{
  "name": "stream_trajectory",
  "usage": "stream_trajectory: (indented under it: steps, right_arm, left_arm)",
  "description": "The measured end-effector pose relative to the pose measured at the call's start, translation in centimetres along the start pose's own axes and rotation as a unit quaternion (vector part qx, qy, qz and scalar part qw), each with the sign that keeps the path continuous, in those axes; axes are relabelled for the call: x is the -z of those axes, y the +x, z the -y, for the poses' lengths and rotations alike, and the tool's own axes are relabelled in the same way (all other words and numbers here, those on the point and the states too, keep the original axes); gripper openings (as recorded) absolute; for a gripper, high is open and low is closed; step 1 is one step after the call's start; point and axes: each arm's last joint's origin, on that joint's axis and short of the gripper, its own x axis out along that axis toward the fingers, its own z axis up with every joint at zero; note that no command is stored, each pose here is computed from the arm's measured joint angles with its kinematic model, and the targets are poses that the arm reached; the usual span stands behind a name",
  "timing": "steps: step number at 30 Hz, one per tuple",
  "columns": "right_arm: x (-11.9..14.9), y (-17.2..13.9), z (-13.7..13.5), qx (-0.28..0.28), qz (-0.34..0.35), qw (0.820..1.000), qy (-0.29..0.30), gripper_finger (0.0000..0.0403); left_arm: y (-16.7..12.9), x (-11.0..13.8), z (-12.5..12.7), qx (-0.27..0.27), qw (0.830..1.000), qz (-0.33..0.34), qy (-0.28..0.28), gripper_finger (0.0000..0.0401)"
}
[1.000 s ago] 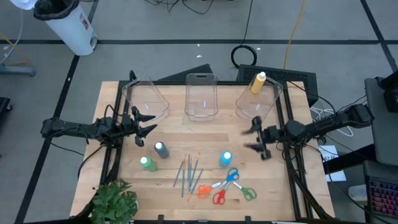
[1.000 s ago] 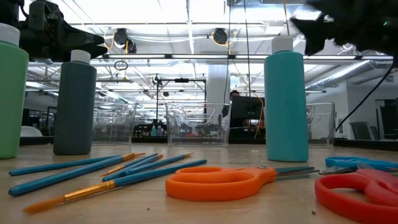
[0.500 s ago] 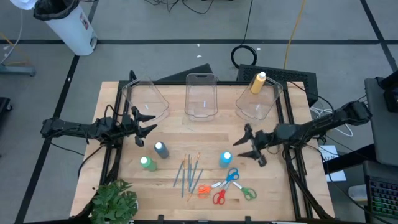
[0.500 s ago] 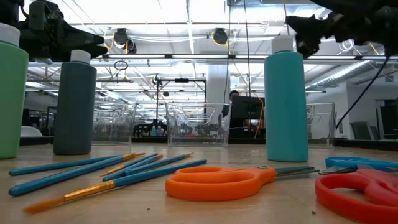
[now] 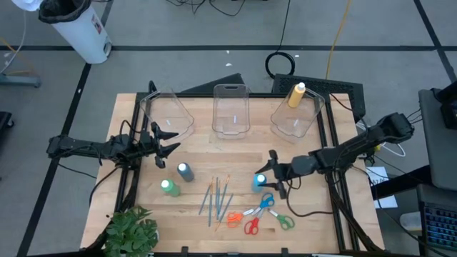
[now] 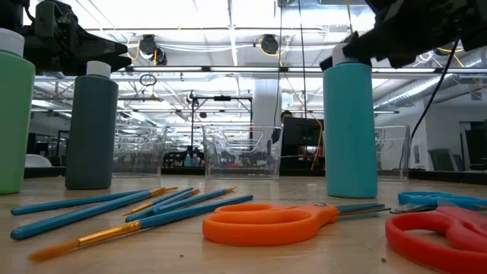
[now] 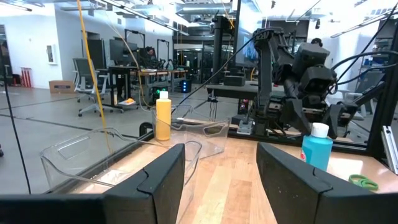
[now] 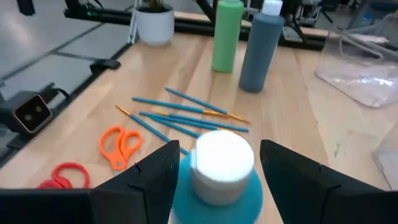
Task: Pick & Place Paint Supplies
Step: Put the light blue paint bottle into the right transparent bin
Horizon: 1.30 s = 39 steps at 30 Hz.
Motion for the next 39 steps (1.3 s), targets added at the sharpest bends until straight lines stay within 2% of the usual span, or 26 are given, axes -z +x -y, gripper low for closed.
stream_trajectory:
  steps: [6,14,20,27,36,39]
  right_arm:
    - [-0.1,-0.2,0.0,-0.001,0.002,1.000,0.001,0.0195]
    - [-0.5,-1.3,0.2,-0.001,-0.010,1.000,0.024,0.0103]
    - [-0.7,-1.8,0.2,0.000,-0.006,1.000,0.030,0.0102]
    - [-4.3,-3.5,0.6,0.034,0.029,0.998,0.045,0.0102]
    - [-2.0,-3.3,0.7,0.052,-0.019,0.996,0.067,0.0102]
    - [-3.4,-3.8,0.8,0.050,0.005,0.997,0.065,0.0102]
  left_arm:
    - [0.0,0.0,0.0,0.000,1.000,0.000,0.000,0.0207]
    - [0.0,0.0,0.0,0.000,1.000,0.000,0.000,0.0207]
    - [0.0,0.0,0.0,0.000,1.000,0.000,0.000,0.0207]
    - [0.0,0.0,0.0,0.000,1.000,0.000,0.000,0.0207]
    - [0.0,0.0,0.0,0.000,1.000,0.000,0.000,0.0207]
    - [0.0,0.0,0.0,0.000,1.000,0.000,0.000,0.0207]
